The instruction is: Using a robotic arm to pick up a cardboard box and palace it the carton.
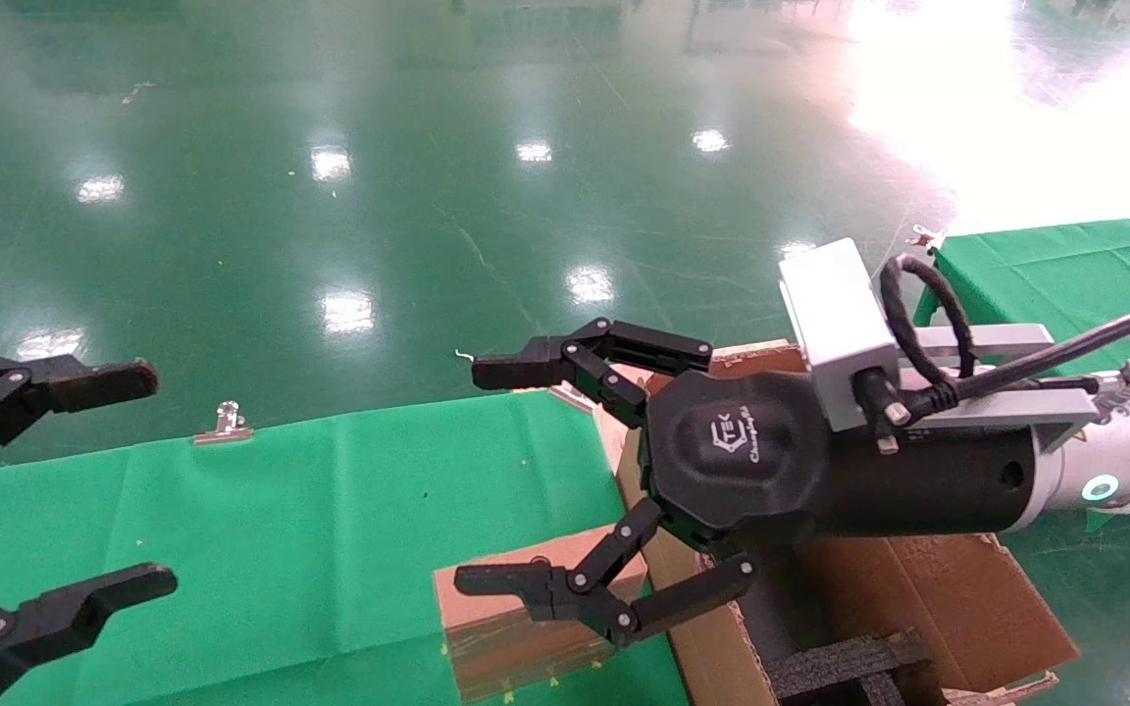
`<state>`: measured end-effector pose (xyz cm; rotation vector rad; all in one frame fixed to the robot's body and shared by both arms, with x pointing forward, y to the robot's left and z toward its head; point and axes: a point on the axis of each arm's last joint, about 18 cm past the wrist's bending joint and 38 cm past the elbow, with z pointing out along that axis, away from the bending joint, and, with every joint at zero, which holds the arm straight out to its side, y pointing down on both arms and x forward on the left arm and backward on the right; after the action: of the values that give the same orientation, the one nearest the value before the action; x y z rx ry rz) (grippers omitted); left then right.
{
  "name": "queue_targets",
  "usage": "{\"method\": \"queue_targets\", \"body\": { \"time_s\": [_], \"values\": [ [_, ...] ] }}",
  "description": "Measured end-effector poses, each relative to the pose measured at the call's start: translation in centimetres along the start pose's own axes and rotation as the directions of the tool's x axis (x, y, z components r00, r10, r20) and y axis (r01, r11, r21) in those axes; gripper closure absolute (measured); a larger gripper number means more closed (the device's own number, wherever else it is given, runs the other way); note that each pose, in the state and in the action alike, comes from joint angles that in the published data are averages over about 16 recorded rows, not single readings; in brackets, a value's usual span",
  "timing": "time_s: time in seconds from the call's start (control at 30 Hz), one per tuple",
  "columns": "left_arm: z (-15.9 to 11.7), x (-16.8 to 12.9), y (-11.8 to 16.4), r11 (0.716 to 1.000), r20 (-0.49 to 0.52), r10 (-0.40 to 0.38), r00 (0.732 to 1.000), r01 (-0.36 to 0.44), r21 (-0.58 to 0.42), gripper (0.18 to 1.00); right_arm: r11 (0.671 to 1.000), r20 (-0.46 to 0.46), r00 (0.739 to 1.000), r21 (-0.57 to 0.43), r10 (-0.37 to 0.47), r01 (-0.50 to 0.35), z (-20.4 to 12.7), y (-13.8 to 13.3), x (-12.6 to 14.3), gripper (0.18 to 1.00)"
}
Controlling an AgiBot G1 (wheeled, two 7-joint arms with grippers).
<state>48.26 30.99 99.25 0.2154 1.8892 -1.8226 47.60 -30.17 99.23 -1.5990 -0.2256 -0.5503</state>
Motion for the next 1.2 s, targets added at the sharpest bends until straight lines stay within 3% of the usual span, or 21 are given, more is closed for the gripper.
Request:
{"method": "queue_targets", "body": {
  "time_s": [0.87,1.2],
  "values": [
    [0.0,0.0,0.0,1.0,0.0,0.0,1.0,0.0,0.0,0.197,1.0,-0.002,1.0,-0.006,0.001,-0.001,0.0,0.1,0.1,0.178],
    [0.0,0.0,0.0,1.0,0.0,0.0,1.0,0.0,0.0,0.267,0.988,0.015,1.0,-0.154,0.008,-0.006,0.3,1.8,0.7,0.178]
  ]
}}
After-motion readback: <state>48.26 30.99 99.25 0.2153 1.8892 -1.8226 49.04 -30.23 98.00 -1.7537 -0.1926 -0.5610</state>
